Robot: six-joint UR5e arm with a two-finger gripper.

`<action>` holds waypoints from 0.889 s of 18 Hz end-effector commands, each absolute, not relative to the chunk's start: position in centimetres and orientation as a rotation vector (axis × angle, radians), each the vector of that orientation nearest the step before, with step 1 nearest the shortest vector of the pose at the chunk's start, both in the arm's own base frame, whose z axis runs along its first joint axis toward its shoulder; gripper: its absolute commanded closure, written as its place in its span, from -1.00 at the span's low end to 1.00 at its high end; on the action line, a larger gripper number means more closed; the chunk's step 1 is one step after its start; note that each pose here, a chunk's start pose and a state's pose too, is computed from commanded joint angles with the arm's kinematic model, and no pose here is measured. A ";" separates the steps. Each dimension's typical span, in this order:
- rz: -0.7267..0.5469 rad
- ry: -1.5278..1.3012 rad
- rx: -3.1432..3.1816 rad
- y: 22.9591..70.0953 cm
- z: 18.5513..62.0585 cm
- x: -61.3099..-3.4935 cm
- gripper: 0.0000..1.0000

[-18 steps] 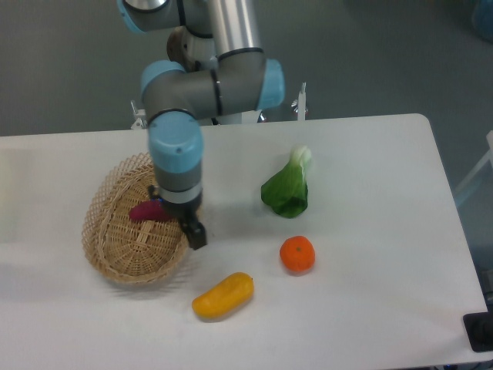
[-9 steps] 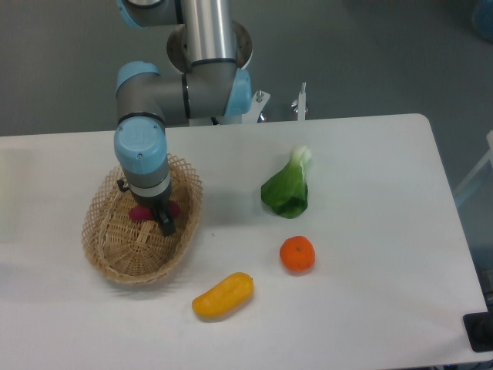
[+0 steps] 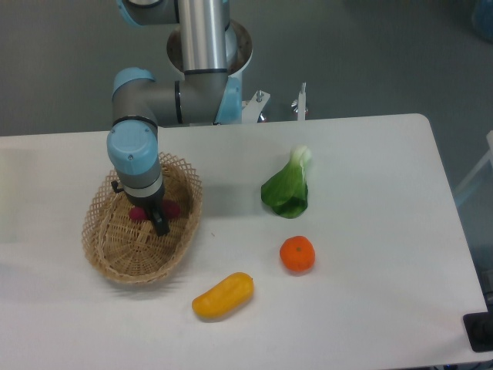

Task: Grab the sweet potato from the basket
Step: 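Lower the gripper into the basket and close it on the sweet potato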

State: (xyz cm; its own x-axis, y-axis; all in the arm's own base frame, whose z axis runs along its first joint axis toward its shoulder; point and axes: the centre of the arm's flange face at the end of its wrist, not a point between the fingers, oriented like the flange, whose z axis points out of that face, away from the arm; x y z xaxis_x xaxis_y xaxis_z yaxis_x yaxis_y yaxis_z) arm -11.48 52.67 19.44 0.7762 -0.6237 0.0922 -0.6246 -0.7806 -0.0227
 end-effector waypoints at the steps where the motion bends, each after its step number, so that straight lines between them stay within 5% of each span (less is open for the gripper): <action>1: 0.150 -1.032 2.952 52.7 19.4 -11.5 -1.00; 2: 0.150 -1.030 2.953 52.7 19.3 -11.5 -0.99; 7: 0.110 -0.979 3.000 53.1 19.8 -11.7 0.15; 9: 0.108 -0.958 3.007 53.1 19.8 -11.7 0.46; 12: 0.105 -0.954 3.015 53.3 20.1 -11.7 0.71; 16: 0.084 -0.930 3.049 53.7 21.0 -12.0 0.74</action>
